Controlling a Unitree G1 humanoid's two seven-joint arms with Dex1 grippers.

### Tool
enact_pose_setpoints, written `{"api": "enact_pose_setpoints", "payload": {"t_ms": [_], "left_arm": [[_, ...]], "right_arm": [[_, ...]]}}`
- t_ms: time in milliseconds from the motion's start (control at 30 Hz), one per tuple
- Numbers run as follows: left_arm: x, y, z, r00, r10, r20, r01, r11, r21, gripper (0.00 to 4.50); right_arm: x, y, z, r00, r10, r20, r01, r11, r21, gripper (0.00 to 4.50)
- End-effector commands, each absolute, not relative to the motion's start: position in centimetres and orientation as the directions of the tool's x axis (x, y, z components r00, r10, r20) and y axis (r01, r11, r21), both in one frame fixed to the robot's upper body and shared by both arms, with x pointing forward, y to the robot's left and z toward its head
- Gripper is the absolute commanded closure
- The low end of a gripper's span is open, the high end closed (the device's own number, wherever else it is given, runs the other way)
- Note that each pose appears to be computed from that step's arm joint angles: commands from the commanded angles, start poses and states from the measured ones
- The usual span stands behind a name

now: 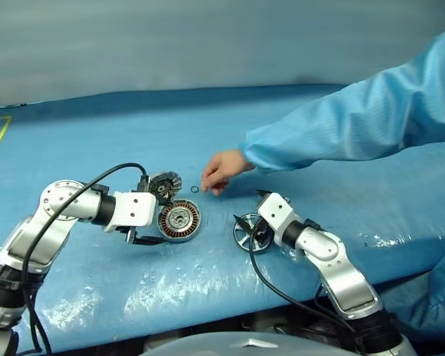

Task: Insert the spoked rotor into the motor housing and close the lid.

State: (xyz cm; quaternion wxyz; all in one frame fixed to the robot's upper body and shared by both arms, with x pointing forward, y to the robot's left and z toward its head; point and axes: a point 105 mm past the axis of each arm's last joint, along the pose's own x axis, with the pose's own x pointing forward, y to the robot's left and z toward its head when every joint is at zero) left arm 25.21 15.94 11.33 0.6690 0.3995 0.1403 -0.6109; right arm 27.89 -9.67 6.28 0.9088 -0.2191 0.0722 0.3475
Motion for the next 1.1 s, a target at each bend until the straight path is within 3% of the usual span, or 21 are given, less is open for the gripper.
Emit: {"api": "enact_pose_setpoints", "payload": {"t_ms": [33,1100], "left_arm": [[25.13,15.81,12.47,0.248,-0.708,-0.661,0.911,-0.062,0.409,0.59],[25.75,15.42,11.81,0.273,-0.723,-0.635,0.915,-0.010,0.404,0.59]], "right_arm": [[28.19,-9.65,6.98,0.747,0.610,-0.264,-0.662,0.650,-0.373,0.00],[28.21,-10.14,7.15,0.761,0.594,-0.259,-0.646,0.662,-0.380,0.00]]}}
